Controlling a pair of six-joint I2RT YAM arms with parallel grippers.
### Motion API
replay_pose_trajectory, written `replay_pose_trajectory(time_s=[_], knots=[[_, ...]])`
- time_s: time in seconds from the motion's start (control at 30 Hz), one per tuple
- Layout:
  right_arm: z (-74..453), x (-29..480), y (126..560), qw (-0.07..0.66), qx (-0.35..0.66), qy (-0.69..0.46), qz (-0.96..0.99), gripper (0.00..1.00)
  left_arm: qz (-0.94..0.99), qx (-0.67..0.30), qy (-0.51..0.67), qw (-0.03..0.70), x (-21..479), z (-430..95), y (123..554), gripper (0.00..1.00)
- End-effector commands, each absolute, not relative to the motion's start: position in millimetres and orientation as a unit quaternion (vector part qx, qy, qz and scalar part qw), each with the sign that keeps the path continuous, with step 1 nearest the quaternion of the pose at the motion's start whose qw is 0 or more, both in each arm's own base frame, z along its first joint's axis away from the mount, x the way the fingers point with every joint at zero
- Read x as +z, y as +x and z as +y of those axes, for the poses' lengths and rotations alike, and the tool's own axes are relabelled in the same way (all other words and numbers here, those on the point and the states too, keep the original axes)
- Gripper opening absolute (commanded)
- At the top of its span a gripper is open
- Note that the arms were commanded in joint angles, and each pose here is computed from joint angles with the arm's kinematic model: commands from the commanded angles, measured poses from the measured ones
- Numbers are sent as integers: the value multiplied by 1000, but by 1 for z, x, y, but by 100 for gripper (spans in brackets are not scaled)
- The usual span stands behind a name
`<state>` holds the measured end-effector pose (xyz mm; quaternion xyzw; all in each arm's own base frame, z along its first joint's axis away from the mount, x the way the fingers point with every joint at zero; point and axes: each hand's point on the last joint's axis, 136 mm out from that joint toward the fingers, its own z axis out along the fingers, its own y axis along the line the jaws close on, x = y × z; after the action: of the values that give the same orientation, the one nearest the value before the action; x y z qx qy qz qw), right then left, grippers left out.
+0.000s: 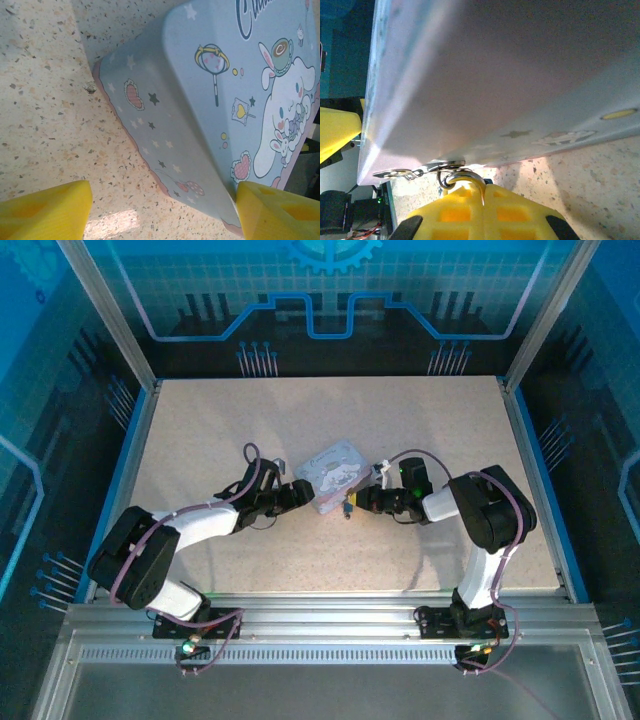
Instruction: Unlock the padlock with the key
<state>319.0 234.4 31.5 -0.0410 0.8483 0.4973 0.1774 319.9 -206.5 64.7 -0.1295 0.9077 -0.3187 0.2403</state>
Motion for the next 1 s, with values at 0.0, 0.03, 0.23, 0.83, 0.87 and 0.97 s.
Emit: replay_pose_trajectory(time_s=[0.0,0.03,0.23,0.83,0.87,0.97], knots=[[228,26,316,184,479,-21,858,3,924,-282,-148,213,44,-191,302,76],[227,27,316,187,477,-16,859,2,924,-281,-148,212,43,-190,301,76],[220,33,321,207,471,13,857,0,926,-280,-150,206,38,-188,295,76],[216,47,323,217,468,83,852,0,900,-305,-116,288,111,-191,304,76],[216,48,323,218,468,85,852,0,898,-308,-110,294,118,-194,305,76],[214,50,324,220,467,92,851,0,892,-320,-83,309,143,-210,311,76]])
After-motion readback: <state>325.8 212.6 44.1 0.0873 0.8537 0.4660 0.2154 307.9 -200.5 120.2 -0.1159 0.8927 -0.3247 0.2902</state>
